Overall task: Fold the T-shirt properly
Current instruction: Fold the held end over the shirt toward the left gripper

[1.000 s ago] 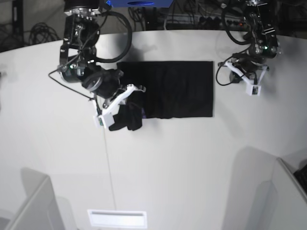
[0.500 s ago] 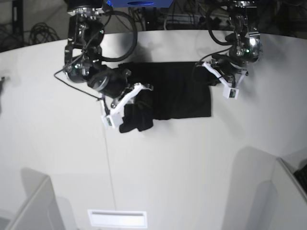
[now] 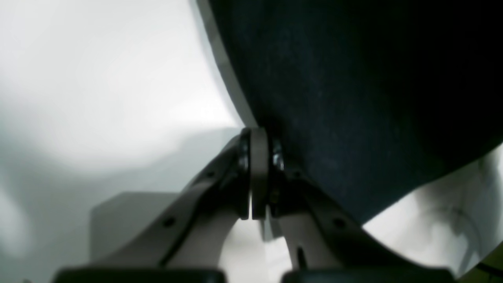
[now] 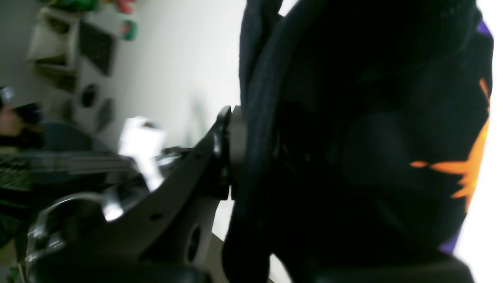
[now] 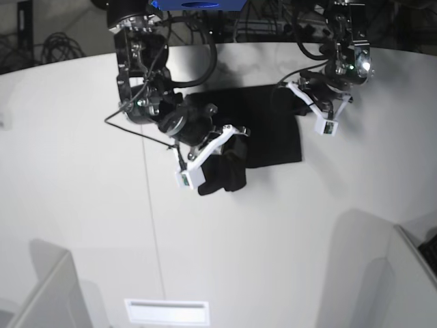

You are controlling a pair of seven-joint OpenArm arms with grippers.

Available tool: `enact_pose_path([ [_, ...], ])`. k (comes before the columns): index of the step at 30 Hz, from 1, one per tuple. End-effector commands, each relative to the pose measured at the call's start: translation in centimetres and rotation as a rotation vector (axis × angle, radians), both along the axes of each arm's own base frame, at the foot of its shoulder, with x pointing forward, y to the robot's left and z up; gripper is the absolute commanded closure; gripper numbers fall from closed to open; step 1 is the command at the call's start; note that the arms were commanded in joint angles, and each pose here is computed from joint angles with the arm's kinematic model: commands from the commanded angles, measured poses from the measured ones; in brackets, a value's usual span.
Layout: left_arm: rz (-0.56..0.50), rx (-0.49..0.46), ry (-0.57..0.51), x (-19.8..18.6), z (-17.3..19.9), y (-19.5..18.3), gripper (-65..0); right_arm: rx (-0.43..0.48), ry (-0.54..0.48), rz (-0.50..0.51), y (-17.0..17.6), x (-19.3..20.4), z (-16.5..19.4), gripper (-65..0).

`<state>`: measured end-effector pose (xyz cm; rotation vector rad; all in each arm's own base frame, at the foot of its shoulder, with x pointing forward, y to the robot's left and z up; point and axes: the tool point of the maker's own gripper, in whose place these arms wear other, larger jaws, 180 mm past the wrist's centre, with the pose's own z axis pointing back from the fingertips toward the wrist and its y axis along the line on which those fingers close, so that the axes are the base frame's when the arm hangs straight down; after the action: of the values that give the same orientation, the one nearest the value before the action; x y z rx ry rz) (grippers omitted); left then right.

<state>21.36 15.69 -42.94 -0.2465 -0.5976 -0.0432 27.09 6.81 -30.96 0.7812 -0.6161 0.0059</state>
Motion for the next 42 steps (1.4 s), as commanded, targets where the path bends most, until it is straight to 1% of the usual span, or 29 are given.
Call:
enact_pose_path([
  [1, -0.007, 0.017, -0.001, 0.0, 0.3, 0.3, 0.0, 0.041, -0.041, 0.004, 0.6, 0.6, 1.4, 0.0],
  [3, -0.006, 0.016, 0.007, -0.2, 0.1, 0.3, 0.0, 0.047, -0.059, -0.017, 0.6, 1.1, 1.4, 0.0],
  [7, -0.005, 0.016, 0.01, -0.3, 0.0, 0.3, 0.0, 0.047, -0.068, 0.025, 2.2, 0.7, 1.1, 0.0],
  [11, -0.005, 0.016, 0.01, -0.3, 0.0, 0.3, 0.0, 0.038, -0.051, 0.059, 3.2, 0.2, 0.4, 0.0],
  [13, -0.005, 0.018, 0.01, -0.3, 0.0, 0.4, 0.0, 0.032, -0.05, 0.064, 3.3, 0.5, 0.2, 0.0],
  [20, -0.006, 0.02, 0.01, -0.3, 0.0, 0.5, 0.0, 0.004, 0.003, 0.073, 3.5, 0.7, -2.0, 0.0],
  [22, -0.008, 0.027, 0.01, -0.3, 0.1, 0.7, 0.0, 0.005, -0.002, 0.07, 3.6, 0.8, -2.1, 0.0],
  [26, -0.009, 0.028, 0.01, -0.3, 0.1, 0.7, 0.0, -0.014, -0.032, 0.145, 5.1, -0.3, -2.0, 0.0],
  [36, -0.009, 0.028, 0.022, -0.8, -0.2, 0.7, 0.0, -0.046, 0.007, 0.15, 5.6, 0.3, -4.1, 0.0],
  [40, -0.009, 0.028, 0.022, -0.8, -0.2, 0.7, 0.0, -0.054, 0.003, 0.199, 6.9, -0.3, -4.2, 0.0],
  [42, -0.009, 0.028, 0.022, -0.8, -0.2, 0.7, 0.0, -0.055, 0.002, 0.203, 7.0, -0.4, -4.2, 0.0],
])
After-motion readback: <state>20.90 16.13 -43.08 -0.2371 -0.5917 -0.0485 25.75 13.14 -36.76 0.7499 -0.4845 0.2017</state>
